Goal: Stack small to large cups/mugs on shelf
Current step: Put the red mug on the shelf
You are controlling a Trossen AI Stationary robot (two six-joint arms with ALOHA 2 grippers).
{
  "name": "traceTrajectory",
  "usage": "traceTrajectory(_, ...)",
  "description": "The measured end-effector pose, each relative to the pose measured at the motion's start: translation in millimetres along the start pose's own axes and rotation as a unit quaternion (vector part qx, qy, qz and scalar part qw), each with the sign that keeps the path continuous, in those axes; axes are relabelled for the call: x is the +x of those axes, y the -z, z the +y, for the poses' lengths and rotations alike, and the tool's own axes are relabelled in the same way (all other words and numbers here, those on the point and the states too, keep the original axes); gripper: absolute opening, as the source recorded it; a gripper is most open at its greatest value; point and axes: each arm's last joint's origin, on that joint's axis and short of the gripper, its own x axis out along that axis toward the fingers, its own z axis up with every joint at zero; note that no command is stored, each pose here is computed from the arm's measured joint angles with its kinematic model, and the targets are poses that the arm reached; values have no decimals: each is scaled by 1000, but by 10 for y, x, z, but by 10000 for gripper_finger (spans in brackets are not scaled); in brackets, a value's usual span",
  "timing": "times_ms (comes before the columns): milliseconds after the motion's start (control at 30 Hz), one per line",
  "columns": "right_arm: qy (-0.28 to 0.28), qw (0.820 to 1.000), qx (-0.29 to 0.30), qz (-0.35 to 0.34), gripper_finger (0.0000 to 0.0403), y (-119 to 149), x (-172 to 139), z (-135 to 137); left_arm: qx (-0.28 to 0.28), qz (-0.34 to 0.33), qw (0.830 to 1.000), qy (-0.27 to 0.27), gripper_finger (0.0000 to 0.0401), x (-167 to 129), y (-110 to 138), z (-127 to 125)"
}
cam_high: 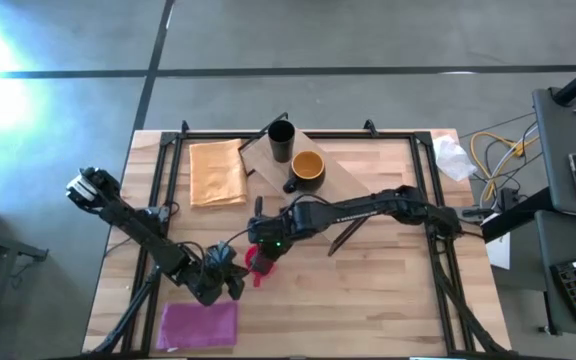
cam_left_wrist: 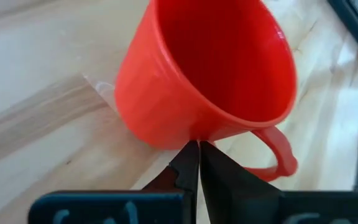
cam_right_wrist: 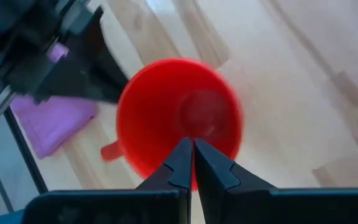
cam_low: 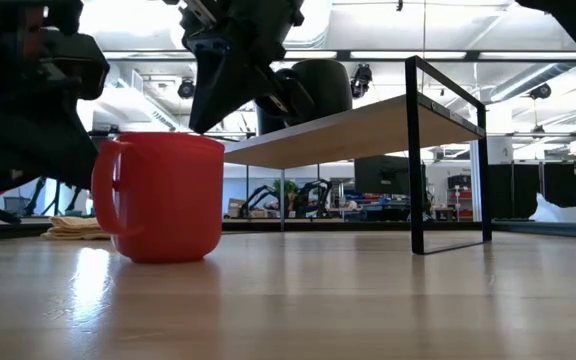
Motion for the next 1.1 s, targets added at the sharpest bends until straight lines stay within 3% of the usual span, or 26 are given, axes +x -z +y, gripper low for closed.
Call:
traceTrajectory(533, -13, 1000, -7, 13, 9, 146, 10, 149, 10, -19, 998, -60, 0, 69, -122, 127)
traceTrajectory(1100, 18, 998, -34, -45, 9, 52, -165, 207, 34, -60, 995, -76, 0, 127, -380, 154)
